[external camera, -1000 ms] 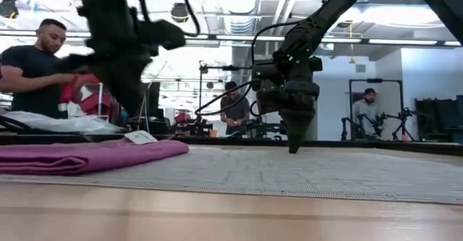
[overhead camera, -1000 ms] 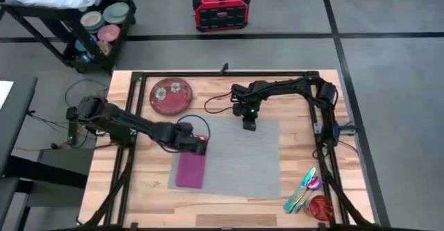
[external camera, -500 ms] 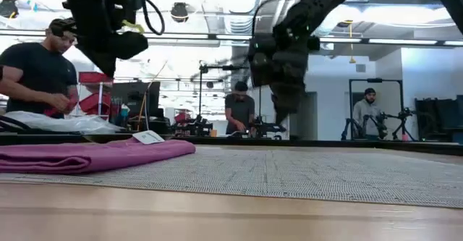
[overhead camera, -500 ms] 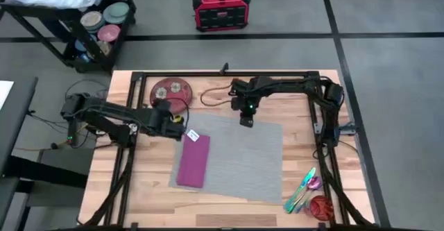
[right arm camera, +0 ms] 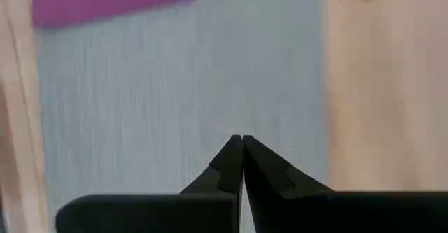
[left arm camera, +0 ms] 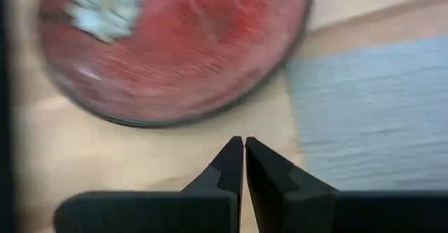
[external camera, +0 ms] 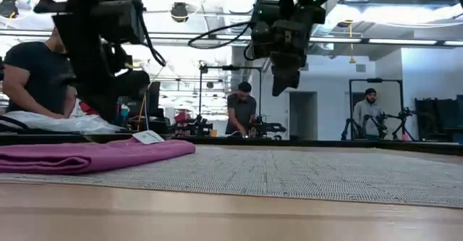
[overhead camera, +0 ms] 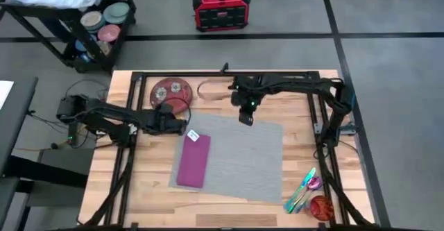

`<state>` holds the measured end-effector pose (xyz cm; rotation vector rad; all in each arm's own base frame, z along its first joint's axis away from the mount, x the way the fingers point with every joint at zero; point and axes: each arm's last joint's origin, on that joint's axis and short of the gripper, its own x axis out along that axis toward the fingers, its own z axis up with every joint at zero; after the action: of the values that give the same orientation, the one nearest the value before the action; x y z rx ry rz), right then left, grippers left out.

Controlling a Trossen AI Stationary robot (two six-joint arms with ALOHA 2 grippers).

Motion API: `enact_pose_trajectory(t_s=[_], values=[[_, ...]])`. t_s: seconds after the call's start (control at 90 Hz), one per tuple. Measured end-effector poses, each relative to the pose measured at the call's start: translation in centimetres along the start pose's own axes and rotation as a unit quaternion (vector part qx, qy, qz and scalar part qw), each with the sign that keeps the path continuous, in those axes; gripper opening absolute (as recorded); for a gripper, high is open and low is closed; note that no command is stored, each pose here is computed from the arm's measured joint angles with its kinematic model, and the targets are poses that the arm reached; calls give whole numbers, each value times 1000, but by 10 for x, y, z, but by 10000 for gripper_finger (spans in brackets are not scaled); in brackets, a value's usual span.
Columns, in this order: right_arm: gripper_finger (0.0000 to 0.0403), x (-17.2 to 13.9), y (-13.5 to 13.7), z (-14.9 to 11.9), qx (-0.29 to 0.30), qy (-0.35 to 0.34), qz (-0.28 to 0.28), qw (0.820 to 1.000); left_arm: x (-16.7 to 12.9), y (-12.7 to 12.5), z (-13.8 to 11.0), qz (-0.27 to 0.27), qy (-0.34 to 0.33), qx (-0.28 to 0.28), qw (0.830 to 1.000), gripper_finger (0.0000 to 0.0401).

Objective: Set table place
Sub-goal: Put the pink table napkin on the gray table mat

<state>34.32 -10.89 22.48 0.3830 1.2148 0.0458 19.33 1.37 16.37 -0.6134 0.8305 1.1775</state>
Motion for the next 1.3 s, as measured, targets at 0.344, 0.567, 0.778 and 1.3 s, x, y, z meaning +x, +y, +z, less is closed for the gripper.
enact_pose_trajectory(t_s=[0.344,0.567,0.778,1.3], values=[[0,46,12,-34,11,58,5,998,1,-1,-17,-33,38,11,999,0],[0,65,19,-53,1,87,10,996,-3,-3,-22,-41,40,-1,998,0],[0,67,5,-55,13,89,-15,996,-8,-6,-32,-55,45,-10,997,0],[0,73,-37,-54,65,106,-36,992,-24,-10,-57,-97,67,30,993,0]])
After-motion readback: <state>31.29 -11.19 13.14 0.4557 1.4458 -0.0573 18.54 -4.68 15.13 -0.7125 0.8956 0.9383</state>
